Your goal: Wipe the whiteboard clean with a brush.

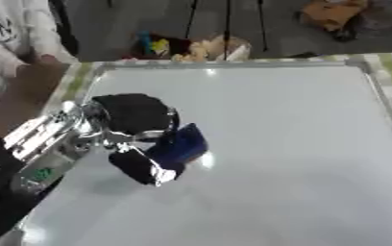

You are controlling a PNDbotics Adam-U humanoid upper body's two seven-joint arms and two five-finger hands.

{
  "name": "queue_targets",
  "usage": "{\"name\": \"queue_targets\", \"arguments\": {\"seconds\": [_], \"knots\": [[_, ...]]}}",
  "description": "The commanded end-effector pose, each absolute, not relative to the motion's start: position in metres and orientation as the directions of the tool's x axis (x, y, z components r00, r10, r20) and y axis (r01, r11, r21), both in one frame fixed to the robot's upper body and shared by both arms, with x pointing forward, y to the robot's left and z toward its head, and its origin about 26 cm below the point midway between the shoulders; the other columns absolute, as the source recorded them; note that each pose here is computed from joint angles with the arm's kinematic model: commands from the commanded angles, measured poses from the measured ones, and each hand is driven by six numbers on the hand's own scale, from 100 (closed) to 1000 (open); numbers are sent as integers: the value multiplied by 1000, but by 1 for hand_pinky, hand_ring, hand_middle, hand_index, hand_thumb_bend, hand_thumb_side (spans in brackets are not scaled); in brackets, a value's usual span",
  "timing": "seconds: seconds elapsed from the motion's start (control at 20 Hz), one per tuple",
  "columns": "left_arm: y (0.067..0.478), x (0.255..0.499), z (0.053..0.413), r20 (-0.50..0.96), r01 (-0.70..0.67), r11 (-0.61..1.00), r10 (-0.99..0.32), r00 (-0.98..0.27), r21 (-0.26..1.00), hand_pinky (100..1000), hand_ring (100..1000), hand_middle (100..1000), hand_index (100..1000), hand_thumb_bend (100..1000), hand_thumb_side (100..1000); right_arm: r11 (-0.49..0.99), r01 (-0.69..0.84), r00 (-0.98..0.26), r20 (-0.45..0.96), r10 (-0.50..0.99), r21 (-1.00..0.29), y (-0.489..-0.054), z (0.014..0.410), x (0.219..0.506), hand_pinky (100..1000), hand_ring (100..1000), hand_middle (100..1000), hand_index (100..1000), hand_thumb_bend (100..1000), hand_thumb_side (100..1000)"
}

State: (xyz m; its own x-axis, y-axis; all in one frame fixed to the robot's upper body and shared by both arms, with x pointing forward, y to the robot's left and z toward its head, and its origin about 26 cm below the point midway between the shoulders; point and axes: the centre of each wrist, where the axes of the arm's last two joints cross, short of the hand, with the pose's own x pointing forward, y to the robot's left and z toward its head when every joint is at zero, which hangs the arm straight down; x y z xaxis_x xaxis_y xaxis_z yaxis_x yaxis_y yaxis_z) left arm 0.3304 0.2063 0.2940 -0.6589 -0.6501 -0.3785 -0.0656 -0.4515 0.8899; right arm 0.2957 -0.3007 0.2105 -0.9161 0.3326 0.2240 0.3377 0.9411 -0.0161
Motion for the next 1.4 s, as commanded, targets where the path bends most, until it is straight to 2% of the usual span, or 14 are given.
{"name": "queue_targets", "arguments": {"seconds": [0.05, 0.8, 1.4], "knots": [[200, 325, 303, -403, -87, -470, -630, -664, 878, 499, 501, 410, 387, 100, 699, 942, 333, -924, 190, 333, -32, -303, 220, 294, 766, 702, 537, 791, 100, 830], [159, 336, 291, -425, -87, -530, -559, -712, 843, 495, 494, 401, 370, 100, 662, 946, 321, -928, 189, 322, -34, -302, 220, 294, 766, 702, 537, 790, 100, 833], [149, 347, 273, -447, -54, -609, -515, -732, 791, 502, 498, 405, 378, 100, 656, 948, 318, -929, 190, 318, -31, -301, 221, 294, 766, 702, 537, 791, 100, 837]]}}
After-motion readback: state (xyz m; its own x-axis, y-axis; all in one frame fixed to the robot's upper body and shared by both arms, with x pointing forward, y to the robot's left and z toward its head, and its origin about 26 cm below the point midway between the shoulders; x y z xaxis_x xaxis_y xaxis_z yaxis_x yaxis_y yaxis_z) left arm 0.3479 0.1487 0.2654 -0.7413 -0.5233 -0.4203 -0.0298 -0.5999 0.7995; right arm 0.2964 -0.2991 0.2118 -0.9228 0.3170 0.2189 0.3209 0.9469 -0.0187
